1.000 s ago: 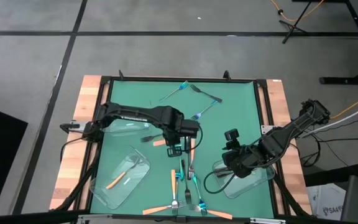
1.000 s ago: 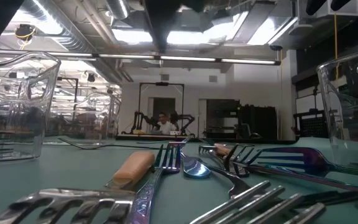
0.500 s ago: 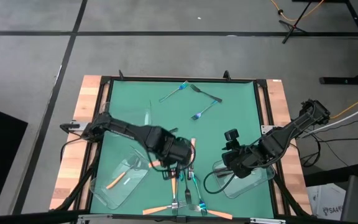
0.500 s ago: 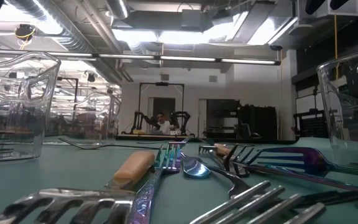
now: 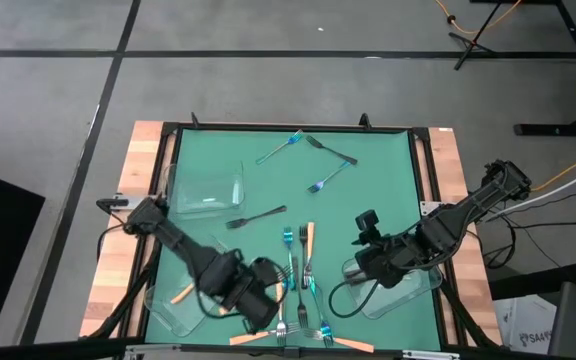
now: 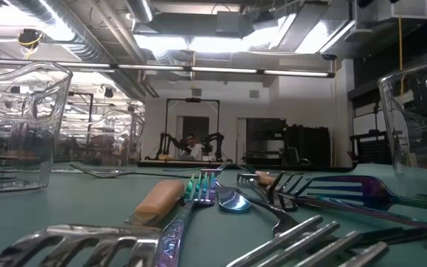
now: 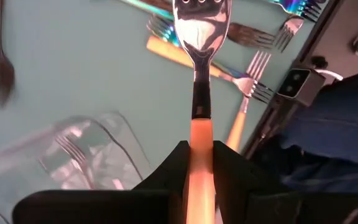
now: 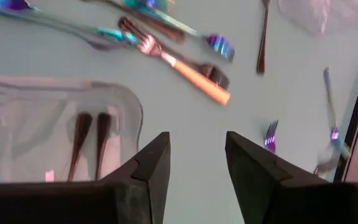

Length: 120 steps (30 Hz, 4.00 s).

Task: Sort silverware by color (type)
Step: Put the yellow fork into the bottom left transparent bin, then put the blue fork into the top transparent bin

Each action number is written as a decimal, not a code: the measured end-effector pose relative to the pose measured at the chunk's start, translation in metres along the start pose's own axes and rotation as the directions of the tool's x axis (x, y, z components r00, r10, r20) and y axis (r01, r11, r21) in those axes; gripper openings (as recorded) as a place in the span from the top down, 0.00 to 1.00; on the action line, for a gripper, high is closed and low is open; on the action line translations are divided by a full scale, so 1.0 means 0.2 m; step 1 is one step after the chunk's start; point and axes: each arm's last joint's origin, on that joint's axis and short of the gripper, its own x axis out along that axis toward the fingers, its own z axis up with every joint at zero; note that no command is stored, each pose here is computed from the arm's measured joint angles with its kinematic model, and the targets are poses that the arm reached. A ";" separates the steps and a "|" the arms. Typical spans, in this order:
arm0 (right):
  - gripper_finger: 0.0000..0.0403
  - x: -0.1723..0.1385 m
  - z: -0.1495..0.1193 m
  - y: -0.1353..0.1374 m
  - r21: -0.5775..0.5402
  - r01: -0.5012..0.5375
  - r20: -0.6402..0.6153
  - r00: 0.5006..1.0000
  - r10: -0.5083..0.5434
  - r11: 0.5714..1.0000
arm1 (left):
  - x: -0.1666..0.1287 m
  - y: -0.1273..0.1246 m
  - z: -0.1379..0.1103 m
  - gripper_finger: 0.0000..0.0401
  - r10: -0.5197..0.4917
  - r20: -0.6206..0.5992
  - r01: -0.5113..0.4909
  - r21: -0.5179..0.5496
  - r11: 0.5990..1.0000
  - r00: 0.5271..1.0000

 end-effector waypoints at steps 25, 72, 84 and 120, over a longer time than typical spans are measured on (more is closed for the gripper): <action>0.63 -0.01 0.11 -0.01 -0.323 0.084 0.211 0.977 -0.014 0.943 | 0.26 -0.01 -0.33 0.88 0.206 -0.169 -0.225 -0.105 0.969 0.964; 0.63 0.13 0.07 -0.52 -0.066 -0.060 0.348 0.934 0.080 0.996 | 0.72 0.49 -0.59 0.88 0.372 -0.287 -0.407 -0.072 0.910 0.883; 0.63 0.13 0.07 -0.51 -0.067 -0.062 0.348 0.934 0.082 0.996 | 0.72 0.49 -0.59 0.73 0.362 -0.285 -0.398 -0.078 0.914 0.888; 0.63 0.13 0.07 -0.51 0.207 -0.163 0.341 0.936 0.085 0.965 | 0.42 0.25 -0.46 0.67 0.179 -0.151 -0.160 0.129 0.979 0.972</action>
